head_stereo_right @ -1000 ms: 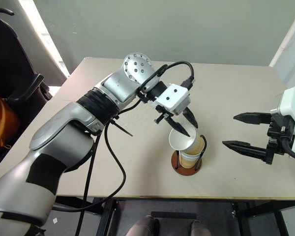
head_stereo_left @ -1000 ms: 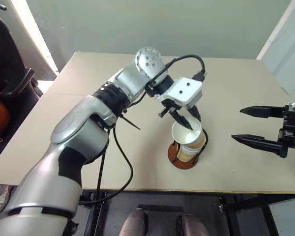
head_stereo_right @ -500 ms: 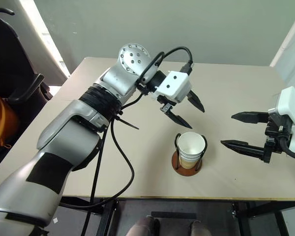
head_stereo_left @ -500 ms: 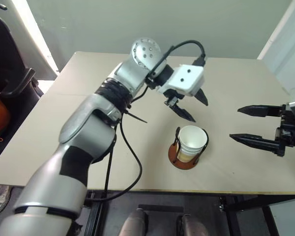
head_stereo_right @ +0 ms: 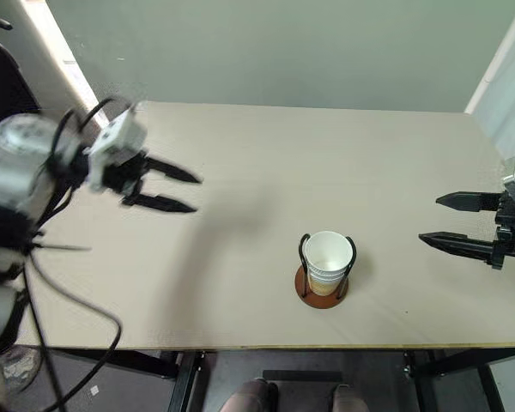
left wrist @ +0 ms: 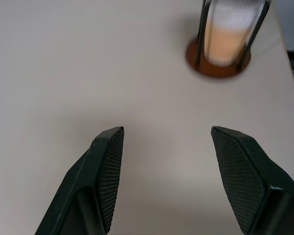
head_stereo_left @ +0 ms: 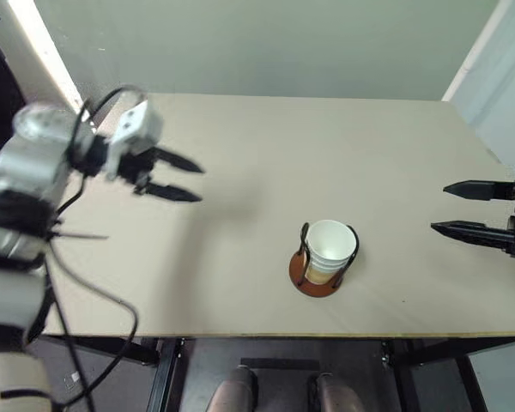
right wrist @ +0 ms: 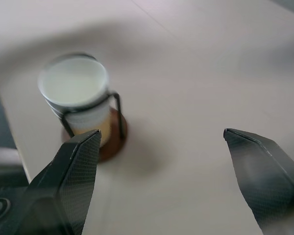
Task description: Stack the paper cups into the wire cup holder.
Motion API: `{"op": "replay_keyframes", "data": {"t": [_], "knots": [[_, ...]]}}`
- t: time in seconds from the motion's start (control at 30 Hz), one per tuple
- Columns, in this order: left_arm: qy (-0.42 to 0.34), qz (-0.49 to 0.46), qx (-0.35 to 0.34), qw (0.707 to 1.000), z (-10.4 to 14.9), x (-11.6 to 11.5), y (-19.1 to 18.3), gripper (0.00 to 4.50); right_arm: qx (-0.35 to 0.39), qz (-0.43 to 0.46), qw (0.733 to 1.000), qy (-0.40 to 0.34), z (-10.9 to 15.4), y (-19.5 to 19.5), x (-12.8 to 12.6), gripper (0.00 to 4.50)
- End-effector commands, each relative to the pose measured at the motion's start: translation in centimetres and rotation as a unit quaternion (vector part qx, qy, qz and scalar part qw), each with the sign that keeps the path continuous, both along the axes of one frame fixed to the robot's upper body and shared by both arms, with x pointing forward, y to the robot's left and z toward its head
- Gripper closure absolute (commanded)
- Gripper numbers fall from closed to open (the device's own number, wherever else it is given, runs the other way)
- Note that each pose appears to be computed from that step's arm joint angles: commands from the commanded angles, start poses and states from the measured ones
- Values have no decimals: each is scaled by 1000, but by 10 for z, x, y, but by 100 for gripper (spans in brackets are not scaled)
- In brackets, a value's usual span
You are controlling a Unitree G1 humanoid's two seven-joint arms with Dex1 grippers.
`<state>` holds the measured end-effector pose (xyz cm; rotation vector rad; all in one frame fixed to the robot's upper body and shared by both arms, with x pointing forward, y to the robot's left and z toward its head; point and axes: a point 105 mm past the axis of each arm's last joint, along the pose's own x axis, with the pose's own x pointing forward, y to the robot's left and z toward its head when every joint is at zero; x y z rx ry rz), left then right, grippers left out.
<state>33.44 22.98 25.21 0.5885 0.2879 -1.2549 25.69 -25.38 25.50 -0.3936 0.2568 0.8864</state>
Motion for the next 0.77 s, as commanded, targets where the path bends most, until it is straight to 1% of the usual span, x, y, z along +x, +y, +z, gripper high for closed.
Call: {"op": "replay_keyframes", "data": {"t": [0.03,0.1,0.27,0.5,0.77], "knots": [[-25,57,-19,998,22,-21,27,148,-23,-7,1000,-16,14,-14,-2,34],[-14,82,-23,996,17,-33,36,148,-27,-9,999,-16,17,-21,-1,34],[-13,102,-40,994,11,-46,31,148,-25,15,999,-16,17,-15,8,34],[-14,131,-41,990,5,-57,35,148,-18,45,999,-12,14,-3,21,34],[-14,141,-44,989,1,-63,32,148,-12,56,998,-7,10,2,26,34]]}}
